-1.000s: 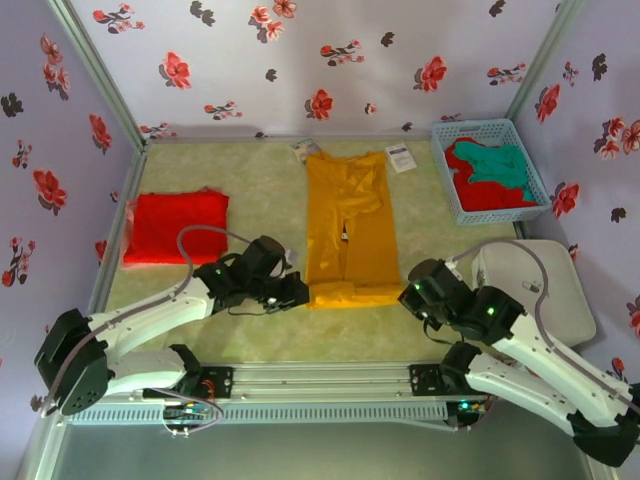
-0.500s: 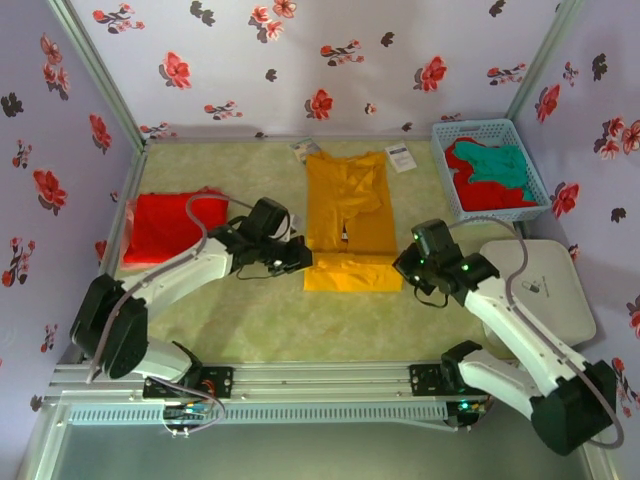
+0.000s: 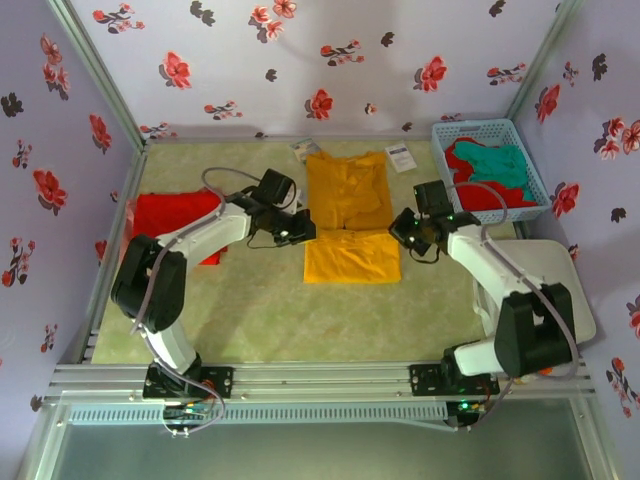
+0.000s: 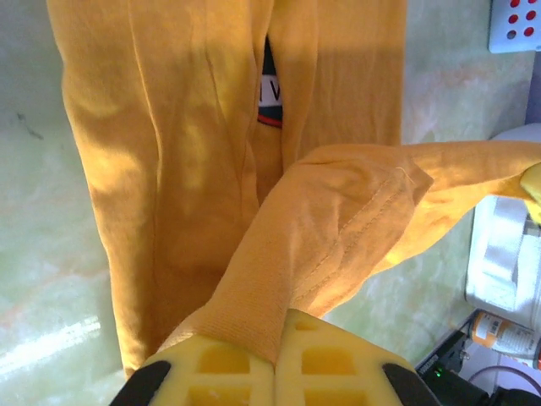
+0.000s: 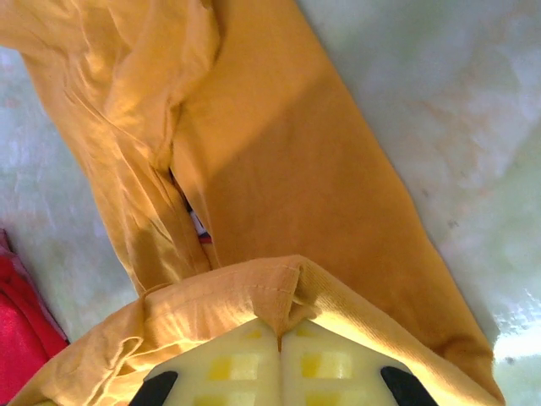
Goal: Fold and stack the t-shirts
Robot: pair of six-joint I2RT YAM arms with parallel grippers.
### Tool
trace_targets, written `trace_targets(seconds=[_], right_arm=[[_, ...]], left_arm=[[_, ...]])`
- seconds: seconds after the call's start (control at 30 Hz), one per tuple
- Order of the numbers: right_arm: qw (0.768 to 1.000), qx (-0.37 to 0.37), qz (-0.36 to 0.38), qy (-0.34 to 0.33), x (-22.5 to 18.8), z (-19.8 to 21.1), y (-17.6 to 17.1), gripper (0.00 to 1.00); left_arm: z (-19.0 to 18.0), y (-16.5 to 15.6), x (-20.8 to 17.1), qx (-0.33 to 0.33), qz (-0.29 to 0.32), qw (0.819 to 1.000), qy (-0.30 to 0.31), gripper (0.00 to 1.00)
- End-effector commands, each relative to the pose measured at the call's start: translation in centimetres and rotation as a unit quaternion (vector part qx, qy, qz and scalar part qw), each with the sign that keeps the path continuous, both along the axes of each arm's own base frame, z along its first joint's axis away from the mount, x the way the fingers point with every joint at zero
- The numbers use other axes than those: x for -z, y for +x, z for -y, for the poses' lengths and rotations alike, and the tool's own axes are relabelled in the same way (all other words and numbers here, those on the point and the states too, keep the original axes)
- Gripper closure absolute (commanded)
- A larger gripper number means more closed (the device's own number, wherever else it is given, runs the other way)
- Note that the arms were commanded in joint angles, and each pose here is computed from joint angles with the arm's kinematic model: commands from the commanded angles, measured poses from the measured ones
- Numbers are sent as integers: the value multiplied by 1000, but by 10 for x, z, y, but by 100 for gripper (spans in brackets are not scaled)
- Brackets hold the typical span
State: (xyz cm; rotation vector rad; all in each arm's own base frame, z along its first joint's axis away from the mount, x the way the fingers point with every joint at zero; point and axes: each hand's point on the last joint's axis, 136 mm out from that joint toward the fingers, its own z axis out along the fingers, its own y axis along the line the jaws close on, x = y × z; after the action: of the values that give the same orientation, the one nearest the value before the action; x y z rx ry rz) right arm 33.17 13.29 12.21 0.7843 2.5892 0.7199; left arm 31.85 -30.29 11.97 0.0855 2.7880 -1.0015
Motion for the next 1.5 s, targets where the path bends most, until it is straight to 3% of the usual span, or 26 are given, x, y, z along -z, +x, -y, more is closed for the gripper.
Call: trace_targets(seconds=[0.0, 0.37, 0.43, 0.53, 0.6, 0.73, 0.87, 1.03, 1.2, 1.3, 1.47], right_arm=[[999, -25, 29, 10, -6, -3, 23, 100], [999, -31, 21, 25, 26, -2, 67, 100], [999, -32, 21, 26, 33, -1, 77, 85], [999, -34, 15, 29, 43, 2, 94, 71], [999, -34, 20, 22, 42, 7, 104, 50], [998, -39, 37, 31, 22, 4, 107, 32], [997, -46, 42, 43, 8, 1, 90, 22], [997, -59, 21, 49, 10, -2, 58, 19], [998, -63, -28, 10, 27, 11, 8, 20], [996, -68, -49, 0, 39, 15, -21, 22], [992, -82, -81, -47, 59, 26, -63, 28]], left_arm=[[-1, 12, 8, 17, 2, 1000, 2, 100], [4, 44, 32, 25, 4, 1000, 5, 98], [2, 55, 38, 18, 3, 1000, 5, 79], [-4, 76, 42, 9, 9, 1000, 4, 74], [-15, 88, 41, 5, 0, 1000, 13, 63], [-29, 98, 14, 0, 20, 1000, 10, 56], [-36, 80, -2, -5, 27, 1000, 0, 53], [-32, 37, 3, 6, 9, 1000, -9, 53], [-40, -11, 18, 9, -12, 1000, -10, 50], [-43, -40, 23, 20, -22, 1000, -7, 44], [-40, -74, 40, 21, -51, 999, -3, 43]])
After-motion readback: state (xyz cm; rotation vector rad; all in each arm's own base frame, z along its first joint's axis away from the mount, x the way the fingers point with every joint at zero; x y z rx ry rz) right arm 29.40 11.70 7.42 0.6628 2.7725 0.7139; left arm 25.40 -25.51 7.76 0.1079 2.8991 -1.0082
